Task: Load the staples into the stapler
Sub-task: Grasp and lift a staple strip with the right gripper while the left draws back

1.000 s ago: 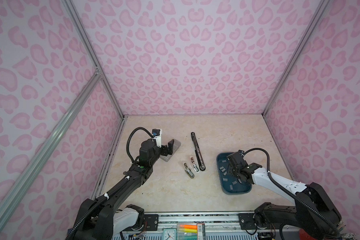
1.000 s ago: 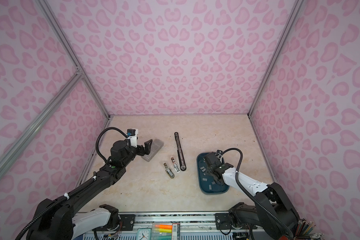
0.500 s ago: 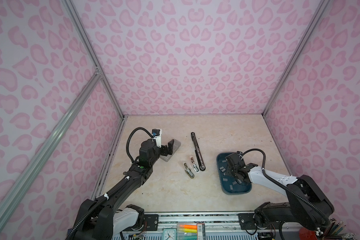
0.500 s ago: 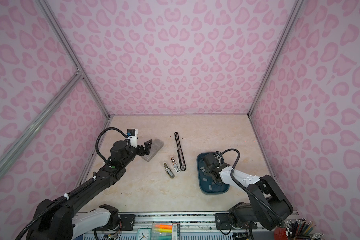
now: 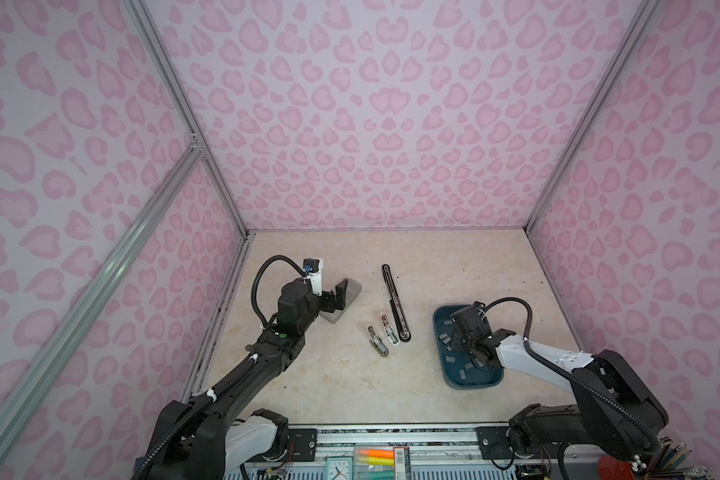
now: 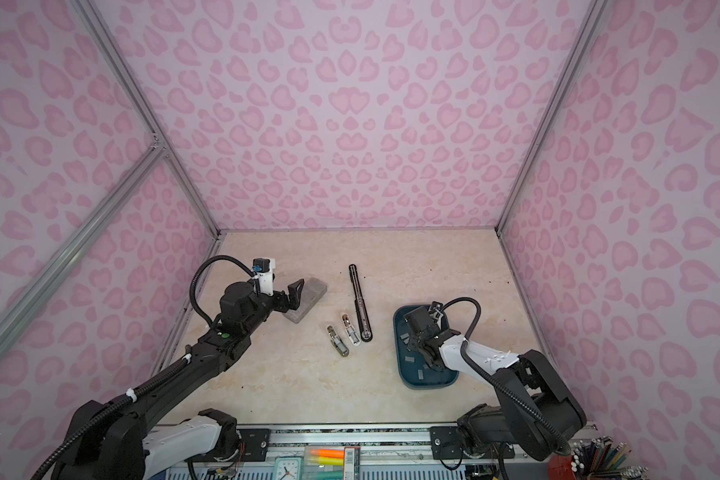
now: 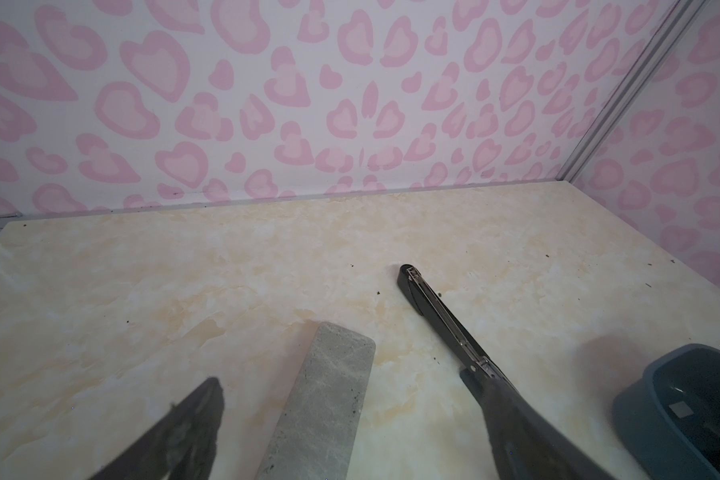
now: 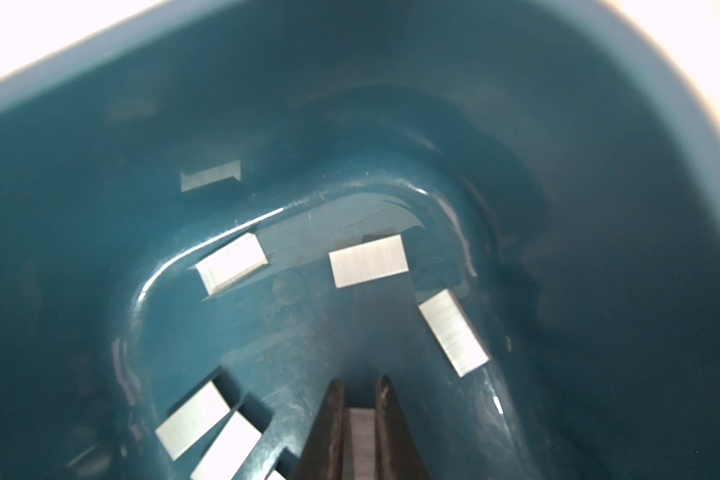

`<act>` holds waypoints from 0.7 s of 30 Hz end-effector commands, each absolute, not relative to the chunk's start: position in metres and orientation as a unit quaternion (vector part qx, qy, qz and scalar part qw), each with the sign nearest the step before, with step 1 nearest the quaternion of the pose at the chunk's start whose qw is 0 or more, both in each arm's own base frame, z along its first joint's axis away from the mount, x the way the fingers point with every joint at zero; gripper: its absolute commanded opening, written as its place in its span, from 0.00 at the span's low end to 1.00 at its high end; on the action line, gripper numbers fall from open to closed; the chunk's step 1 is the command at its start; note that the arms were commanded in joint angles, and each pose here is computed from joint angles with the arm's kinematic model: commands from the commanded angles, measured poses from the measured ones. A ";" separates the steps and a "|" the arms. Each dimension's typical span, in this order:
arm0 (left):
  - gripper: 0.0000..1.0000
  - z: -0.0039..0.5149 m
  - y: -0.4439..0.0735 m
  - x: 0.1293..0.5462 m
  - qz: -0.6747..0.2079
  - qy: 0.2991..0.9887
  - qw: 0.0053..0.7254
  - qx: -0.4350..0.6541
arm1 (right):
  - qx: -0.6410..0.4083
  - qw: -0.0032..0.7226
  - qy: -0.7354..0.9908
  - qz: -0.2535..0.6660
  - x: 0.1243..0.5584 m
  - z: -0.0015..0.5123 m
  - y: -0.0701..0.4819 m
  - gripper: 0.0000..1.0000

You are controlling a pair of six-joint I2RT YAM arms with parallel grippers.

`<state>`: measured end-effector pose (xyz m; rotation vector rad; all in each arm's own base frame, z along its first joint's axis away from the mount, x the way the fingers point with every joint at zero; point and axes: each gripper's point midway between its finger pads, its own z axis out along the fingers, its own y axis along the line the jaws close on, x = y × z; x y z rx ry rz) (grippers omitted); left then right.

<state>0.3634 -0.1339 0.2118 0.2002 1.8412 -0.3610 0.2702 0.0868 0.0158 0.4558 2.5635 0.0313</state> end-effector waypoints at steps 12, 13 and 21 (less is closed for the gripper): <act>0.98 0.244 -0.137 0.333 -0.220 0.784 0.577 0.066 | 0.111 0.309 0.944 0.030 0.262 0.072 0.085 0.09; 0.98 0.245 -0.137 0.329 -0.225 0.784 0.574 0.064 | 0.110 0.318 0.941 0.038 0.260 0.077 0.085 0.09; 0.98 0.243 -0.110 0.284 -0.228 0.790 0.569 0.009 | 0.131 0.379 0.904 0.148 0.242 0.108 0.094 0.09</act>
